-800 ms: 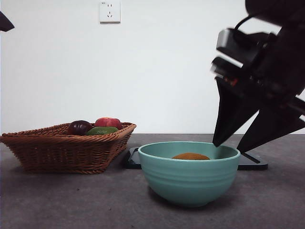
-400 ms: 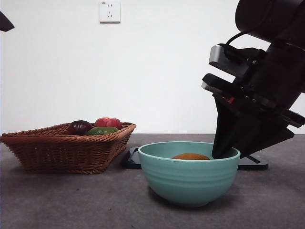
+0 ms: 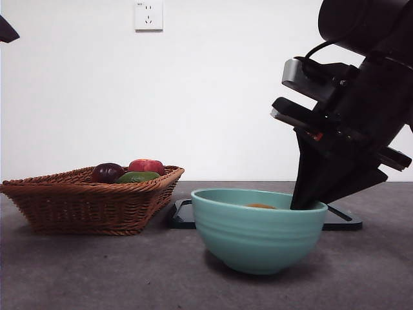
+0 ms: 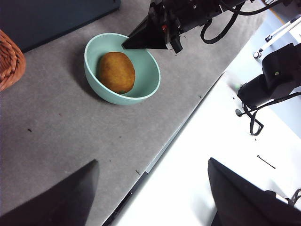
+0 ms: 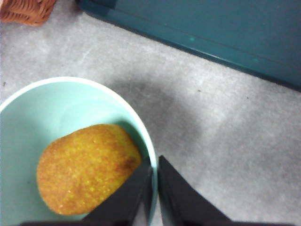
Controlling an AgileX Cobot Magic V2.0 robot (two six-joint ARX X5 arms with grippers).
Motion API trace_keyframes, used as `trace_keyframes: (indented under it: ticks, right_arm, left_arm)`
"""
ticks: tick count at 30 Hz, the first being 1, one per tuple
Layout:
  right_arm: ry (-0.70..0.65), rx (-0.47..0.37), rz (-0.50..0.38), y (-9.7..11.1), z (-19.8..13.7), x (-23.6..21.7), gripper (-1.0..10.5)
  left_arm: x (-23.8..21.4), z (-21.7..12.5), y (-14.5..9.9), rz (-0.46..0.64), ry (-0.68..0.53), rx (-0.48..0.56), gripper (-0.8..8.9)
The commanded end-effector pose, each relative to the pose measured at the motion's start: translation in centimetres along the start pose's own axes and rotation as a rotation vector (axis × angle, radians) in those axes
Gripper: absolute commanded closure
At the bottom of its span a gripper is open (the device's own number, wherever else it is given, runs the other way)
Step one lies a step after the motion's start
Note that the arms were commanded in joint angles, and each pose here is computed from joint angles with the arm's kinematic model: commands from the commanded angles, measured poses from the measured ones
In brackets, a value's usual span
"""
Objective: Pick up the wifruite, put it on the bowl, pick up the plate, put it on desk
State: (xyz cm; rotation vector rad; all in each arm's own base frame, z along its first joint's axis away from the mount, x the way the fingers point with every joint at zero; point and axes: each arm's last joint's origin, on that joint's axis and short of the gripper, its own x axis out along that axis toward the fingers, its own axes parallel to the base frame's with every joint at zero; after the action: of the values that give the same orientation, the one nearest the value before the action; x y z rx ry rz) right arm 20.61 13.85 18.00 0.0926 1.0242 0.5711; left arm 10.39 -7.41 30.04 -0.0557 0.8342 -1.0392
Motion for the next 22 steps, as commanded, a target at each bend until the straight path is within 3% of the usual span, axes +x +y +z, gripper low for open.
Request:
trace_keyframes:
  ticks: [1,10,22]
  right_arm:
    - [-0.038,0.004,0.019,0.6,1.0,-0.2,9.4]
    - [-0.189,-0.010,-0.021,1.5,6.1,-2.8,9.4]
    - [-0.211,0.033,-0.106,-1.7,12.8,-1.0,9.4]
  left_arm:
    - [-0.2,0.4,-0.2,-0.011,-0.011,0.030,4.40]
    - [-0.2,0.3,-0.2,-0.011,-0.010,0.030,4.40]
    - [-0.2,0.3,-0.2,-0.011,-0.008,0.028,4.40]
